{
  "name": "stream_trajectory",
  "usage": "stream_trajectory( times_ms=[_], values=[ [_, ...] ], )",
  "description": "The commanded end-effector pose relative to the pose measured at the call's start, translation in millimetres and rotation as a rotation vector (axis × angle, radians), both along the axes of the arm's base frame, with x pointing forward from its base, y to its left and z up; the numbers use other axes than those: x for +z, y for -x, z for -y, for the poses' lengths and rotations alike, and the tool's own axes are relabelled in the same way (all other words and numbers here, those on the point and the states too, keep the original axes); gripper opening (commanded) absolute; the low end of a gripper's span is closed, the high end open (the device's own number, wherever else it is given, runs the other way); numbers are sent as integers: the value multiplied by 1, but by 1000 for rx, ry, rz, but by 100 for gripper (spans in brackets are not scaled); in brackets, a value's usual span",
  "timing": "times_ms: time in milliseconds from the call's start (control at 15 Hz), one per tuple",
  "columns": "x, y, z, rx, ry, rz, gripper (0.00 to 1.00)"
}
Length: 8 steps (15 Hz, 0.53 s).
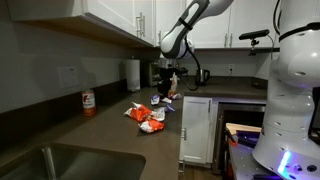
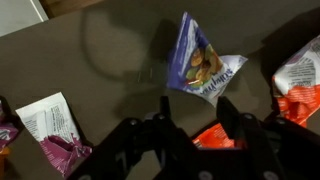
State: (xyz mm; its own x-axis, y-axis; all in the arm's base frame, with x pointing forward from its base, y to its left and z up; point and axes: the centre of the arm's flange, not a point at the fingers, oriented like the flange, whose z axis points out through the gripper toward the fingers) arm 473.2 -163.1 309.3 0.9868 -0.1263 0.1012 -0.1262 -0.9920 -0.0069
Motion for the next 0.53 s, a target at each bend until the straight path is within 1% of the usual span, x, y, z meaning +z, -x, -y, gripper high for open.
stream_trajectory(
  times_ms=[0, 133, 333, 467],
  values=[
    [17, 3, 10, 11, 27, 24, 84],
    [30, 4, 16, -9, 42, 13, 98],
    [54, 11, 27, -30, 58, -38, 100],
    [72, 18, 34, -47, 57, -96, 100]
  ],
)
